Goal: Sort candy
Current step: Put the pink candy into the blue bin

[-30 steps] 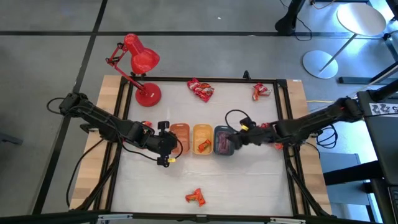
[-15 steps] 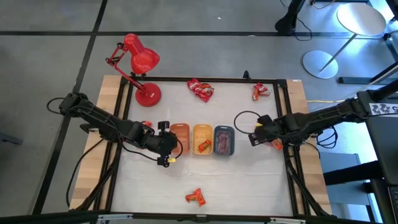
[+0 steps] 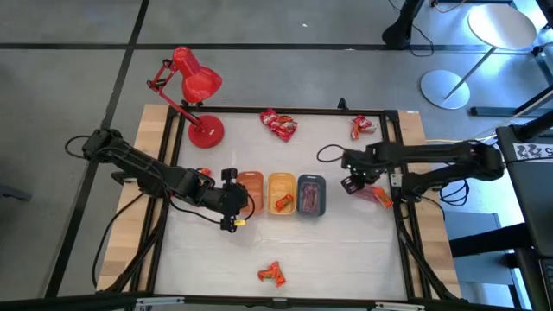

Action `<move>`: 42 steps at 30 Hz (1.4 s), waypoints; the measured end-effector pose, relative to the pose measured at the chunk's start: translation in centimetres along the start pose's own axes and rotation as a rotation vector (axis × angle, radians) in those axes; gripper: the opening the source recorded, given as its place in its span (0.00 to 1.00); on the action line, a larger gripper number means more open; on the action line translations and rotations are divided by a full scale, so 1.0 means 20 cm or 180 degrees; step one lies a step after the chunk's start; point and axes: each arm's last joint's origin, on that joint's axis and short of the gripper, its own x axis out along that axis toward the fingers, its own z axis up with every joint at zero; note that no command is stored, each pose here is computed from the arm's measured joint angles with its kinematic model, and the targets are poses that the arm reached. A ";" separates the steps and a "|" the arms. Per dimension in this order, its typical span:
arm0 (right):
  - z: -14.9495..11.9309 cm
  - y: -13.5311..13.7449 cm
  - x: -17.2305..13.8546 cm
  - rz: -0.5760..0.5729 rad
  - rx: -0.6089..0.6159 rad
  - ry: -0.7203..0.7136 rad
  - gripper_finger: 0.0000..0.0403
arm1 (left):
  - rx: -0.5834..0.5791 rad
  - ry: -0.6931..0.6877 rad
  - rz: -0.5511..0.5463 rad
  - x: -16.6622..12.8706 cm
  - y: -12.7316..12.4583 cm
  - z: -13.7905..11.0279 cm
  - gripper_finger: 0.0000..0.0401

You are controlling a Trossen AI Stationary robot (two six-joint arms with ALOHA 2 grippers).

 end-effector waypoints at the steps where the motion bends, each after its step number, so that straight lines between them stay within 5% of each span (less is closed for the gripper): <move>1: 0.02 -0.01 0.01 -0.0030 -0.0099 0.0025 0.36 | 0.0000 0.0000 0.0000 0.00 0.00 0.00 0.32; 14: 0.10 -0.02 0.12 -0.0271 -0.1909 0.0323 0.35 | -0.0035 0.0004 -0.0001 0.00 0.00 0.00 0.32; 29: 0.13 0.00 0.12 -0.0264 -0.2193 0.0101 0.35 | -0.0023 0.0026 0.0004 0.00 0.00 0.00 0.32; 42: 0.16 0.02 0.25 -0.0337 -0.2196 0.0559 0.35 | -0.0028 0.0017 0.0003 0.00 0.00 0.00 0.32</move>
